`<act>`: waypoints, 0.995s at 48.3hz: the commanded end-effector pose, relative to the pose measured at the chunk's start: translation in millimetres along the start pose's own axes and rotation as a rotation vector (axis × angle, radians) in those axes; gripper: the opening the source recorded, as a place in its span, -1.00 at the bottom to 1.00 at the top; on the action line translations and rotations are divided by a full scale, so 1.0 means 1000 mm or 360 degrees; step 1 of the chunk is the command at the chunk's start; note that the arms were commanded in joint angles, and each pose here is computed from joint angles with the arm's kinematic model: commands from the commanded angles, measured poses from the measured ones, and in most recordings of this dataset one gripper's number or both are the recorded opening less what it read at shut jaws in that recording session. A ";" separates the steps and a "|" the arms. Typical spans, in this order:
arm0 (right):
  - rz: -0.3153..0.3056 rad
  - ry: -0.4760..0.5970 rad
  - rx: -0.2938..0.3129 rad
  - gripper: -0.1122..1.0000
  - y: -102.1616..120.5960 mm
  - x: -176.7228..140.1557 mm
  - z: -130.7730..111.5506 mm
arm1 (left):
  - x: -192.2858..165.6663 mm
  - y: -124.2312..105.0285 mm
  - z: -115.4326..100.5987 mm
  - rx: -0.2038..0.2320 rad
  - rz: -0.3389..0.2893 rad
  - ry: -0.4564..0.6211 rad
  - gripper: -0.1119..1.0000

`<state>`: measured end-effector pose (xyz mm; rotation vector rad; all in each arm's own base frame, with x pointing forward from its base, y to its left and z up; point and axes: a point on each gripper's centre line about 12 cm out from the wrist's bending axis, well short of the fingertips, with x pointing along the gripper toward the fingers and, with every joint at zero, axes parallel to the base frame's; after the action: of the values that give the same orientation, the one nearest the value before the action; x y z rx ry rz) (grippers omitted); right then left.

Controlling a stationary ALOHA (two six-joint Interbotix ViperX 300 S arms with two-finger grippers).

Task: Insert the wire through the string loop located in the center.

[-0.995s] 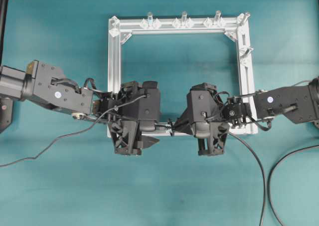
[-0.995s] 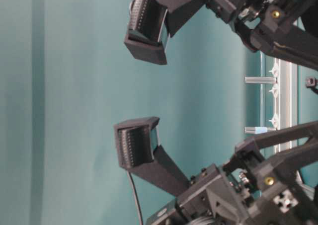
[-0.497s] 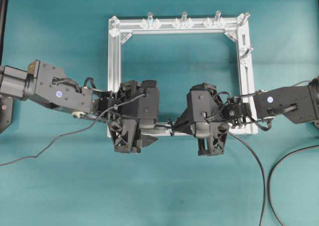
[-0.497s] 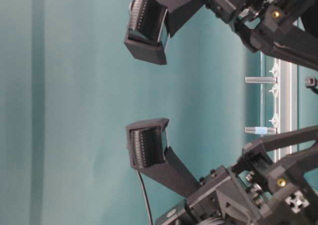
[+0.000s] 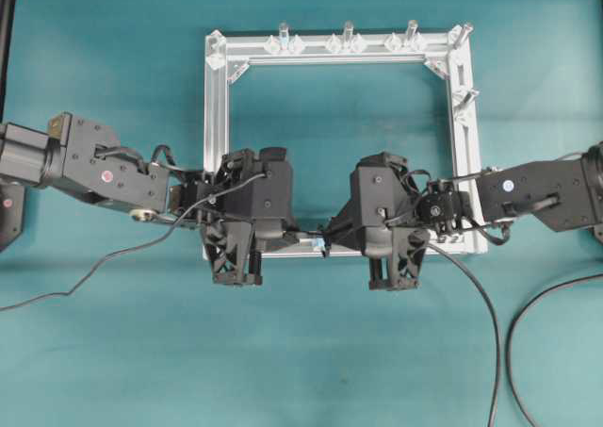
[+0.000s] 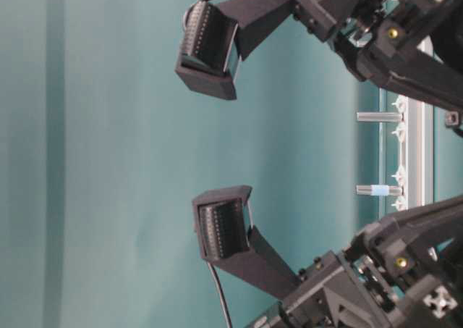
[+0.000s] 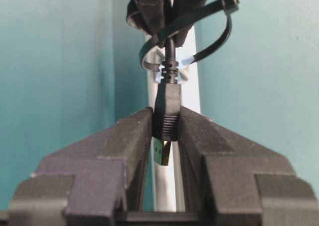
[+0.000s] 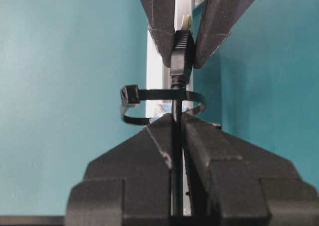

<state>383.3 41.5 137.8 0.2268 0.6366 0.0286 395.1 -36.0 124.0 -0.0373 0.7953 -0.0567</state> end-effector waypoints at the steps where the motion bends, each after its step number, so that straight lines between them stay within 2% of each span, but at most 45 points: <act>1: 0.0027 -0.0071 -0.0010 -0.68 0.006 -0.001 0.015 | -0.004 0.002 0.007 -0.0007 0.0004 -0.0042 -0.49; 31: 0.0028 -0.0060 -0.0026 -0.68 0.006 -0.002 0.012 | -0.005 0.002 0.008 -0.0007 0.0004 -0.0044 -0.50; 41: 0.0036 -0.0058 -0.0079 -0.68 0.007 -0.002 0.012 | -0.006 0.002 0.009 -0.0007 0.0004 -0.0052 -0.50; 48: 0.0036 -0.0055 -0.0076 -0.68 0.007 -0.002 0.011 | -0.006 0.002 0.010 -0.0007 0.0003 -0.0052 -0.49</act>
<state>383.6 42.3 137.6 0.1894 0.6369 0.0478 395.2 -35.4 124.1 -0.0365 0.7937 -0.0558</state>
